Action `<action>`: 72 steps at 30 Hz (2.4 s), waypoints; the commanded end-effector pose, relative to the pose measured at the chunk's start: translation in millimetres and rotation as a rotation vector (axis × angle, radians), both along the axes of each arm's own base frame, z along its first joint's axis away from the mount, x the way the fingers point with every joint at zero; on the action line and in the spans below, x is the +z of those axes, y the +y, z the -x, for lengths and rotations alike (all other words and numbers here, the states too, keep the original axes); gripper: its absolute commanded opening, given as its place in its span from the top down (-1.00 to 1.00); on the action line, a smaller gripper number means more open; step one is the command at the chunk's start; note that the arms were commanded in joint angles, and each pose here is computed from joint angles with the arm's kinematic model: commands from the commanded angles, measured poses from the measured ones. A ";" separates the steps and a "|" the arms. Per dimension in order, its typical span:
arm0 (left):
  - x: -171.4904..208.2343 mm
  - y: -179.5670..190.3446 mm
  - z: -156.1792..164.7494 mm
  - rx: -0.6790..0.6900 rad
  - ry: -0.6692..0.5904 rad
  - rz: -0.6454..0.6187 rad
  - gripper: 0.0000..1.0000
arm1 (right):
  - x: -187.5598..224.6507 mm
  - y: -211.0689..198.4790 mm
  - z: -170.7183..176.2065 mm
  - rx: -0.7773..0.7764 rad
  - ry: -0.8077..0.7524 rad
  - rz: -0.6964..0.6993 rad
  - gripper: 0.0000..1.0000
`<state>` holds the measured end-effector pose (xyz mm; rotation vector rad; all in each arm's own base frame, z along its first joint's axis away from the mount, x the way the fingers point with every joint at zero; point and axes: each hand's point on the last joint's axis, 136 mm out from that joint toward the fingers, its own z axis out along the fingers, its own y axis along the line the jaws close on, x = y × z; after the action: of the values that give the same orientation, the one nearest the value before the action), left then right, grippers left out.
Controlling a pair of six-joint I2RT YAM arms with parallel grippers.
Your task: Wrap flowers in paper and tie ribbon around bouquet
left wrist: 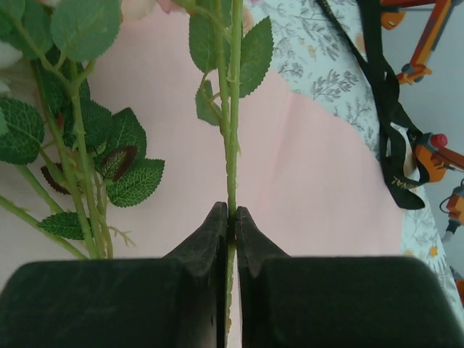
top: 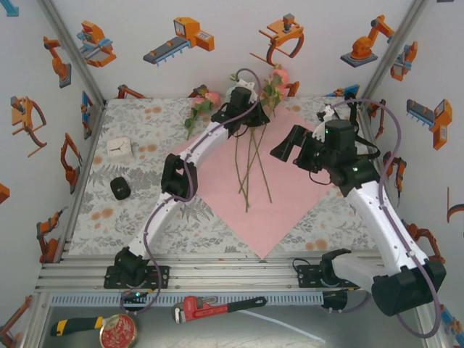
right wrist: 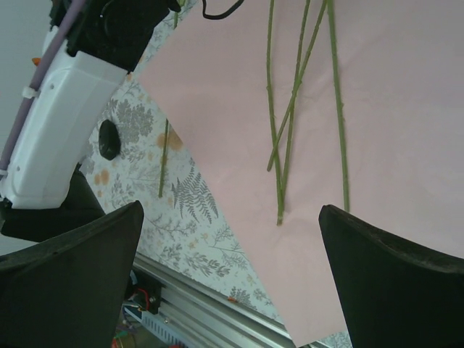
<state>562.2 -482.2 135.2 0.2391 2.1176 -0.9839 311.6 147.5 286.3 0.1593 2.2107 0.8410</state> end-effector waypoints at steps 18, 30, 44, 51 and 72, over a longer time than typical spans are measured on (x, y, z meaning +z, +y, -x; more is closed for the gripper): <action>107.4 191.7 0.7 0.260 -0.109 -0.403 0.27 | -23.3 0.0 -24.0 -0.064 -0.011 -0.018 -0.95; 3.9 329.6 -6.5 0.360 0.135 -0.656 0.24 | -26.0 11.1 -36.8 -0.022 -0.012 -0.026 -0.95; -81.4 317.3 -6.5 0.265 0.304 -0.634 0.18 | -18.9 8.0 -42.3 -0.021 -0.060 0.016 -0.95; -90.8 317.4 -7.0 0.258 0.310 -0.638 0.46 | -3.7 9.1 -52.1 -0.032 -0.114 0.007 -0.95; 73.9 342.7 -18.5 0.260 -0.002 -0.650 0.95 | 19.0 13.8 -56.8 -0.050 -0.173 -0.093 -0.95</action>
<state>582.9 -143.2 110.9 0.2402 2.5088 -0.1364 369.6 158.8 291.3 0.1829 2.0502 0.8670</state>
